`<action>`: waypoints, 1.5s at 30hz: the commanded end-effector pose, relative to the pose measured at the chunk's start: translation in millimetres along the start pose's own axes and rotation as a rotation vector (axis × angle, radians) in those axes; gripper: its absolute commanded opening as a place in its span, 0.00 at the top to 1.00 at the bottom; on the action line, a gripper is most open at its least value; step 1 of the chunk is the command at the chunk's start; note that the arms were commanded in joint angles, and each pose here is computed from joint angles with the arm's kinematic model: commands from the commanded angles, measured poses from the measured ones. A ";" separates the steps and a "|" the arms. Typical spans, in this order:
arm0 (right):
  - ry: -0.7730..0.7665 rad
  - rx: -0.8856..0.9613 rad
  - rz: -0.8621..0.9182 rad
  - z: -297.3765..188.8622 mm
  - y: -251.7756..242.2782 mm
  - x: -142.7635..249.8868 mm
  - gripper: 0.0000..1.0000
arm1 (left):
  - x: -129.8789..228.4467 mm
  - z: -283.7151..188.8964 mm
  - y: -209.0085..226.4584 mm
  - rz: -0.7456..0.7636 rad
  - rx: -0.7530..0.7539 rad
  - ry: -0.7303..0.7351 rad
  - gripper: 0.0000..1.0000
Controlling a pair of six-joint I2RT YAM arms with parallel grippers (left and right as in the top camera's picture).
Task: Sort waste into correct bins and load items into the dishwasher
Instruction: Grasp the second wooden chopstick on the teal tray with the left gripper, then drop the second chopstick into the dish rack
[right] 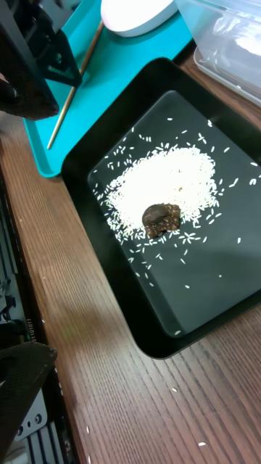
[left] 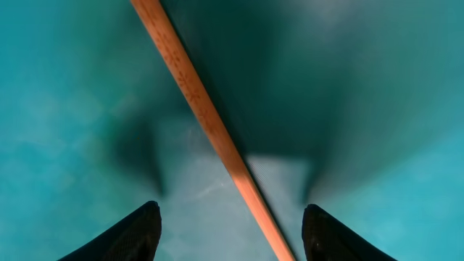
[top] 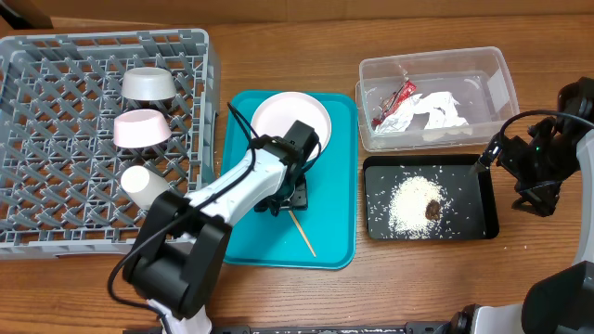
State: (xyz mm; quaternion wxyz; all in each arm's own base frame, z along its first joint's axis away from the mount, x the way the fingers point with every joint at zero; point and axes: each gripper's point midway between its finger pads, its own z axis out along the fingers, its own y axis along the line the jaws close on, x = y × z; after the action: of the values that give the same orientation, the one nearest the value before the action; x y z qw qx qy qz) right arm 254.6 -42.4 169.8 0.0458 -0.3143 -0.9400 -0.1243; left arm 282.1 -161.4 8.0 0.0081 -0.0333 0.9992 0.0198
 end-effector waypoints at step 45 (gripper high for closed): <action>-0.033 -0.008 -0.012 -6.9 0.8 -0.7 0.00 | -132.9 -158.5 190.2 -0.121 -0.075 -0.513 0.96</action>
State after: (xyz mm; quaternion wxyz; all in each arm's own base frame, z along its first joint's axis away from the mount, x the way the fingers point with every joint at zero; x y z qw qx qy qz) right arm 254.7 -42.5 169.8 0.0457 -0.3147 -0.9399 -0.1245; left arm 390.1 19.7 168.1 0.2422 -0.1045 0.9632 0.0513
